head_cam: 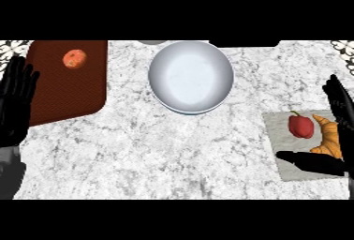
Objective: Pick the croissant from the placemat and place it in the bowl
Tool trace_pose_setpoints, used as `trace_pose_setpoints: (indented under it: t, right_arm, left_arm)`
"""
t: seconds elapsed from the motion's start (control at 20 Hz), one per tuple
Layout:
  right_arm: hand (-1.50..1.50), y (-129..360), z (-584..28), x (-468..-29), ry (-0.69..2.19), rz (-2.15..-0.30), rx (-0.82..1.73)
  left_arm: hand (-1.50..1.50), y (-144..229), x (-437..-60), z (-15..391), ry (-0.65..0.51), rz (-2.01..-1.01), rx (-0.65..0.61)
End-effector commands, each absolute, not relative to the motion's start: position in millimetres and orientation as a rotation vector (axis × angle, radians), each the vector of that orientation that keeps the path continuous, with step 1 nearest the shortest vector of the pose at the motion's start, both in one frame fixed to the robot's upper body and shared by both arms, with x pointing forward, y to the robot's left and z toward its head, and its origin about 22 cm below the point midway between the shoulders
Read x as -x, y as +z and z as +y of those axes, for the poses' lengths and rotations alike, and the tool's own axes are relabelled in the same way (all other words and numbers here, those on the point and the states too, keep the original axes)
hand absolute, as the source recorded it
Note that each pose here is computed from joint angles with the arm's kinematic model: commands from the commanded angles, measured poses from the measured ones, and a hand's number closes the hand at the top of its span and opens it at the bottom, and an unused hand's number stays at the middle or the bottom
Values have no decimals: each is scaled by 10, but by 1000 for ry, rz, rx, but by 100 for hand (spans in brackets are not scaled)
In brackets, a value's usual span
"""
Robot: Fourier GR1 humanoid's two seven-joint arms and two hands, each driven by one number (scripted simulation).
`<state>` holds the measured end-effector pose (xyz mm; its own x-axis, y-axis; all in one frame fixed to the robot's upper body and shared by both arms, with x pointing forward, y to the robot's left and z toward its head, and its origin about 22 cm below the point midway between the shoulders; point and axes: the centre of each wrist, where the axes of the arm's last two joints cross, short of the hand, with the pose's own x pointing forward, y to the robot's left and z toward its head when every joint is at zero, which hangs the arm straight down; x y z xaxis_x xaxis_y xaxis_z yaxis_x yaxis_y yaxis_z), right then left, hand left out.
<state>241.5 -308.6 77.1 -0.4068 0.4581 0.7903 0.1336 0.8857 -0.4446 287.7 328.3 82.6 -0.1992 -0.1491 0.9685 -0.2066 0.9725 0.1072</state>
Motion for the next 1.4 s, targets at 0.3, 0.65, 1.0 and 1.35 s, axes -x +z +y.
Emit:
trace_pose_setpoints:
  t: [0.3, 0.65, 1.0, 1.35]
  right_arm:
    - [-150, 1580, -3398, -1970, 632, -1708, 835]
    - [-150, 2042, -3552, -1884, 937, -1275, 859]
    - [-150, 2341, -3588, -1917, 1109, -1060, 793]
    - [-150, 2134, -3788, -1965, 1082, -988, 778]
  left_arm:
    - [0, 773, -2829, 3340, 60, -1776, -263]
    - [0, 745, -2738, 3404, 36, -1785, -276]
    - [0, 909, -2955, 3367, 40, -1772, -259]
    - [0, 808, -2886, 3290, 40, -1784, -224]
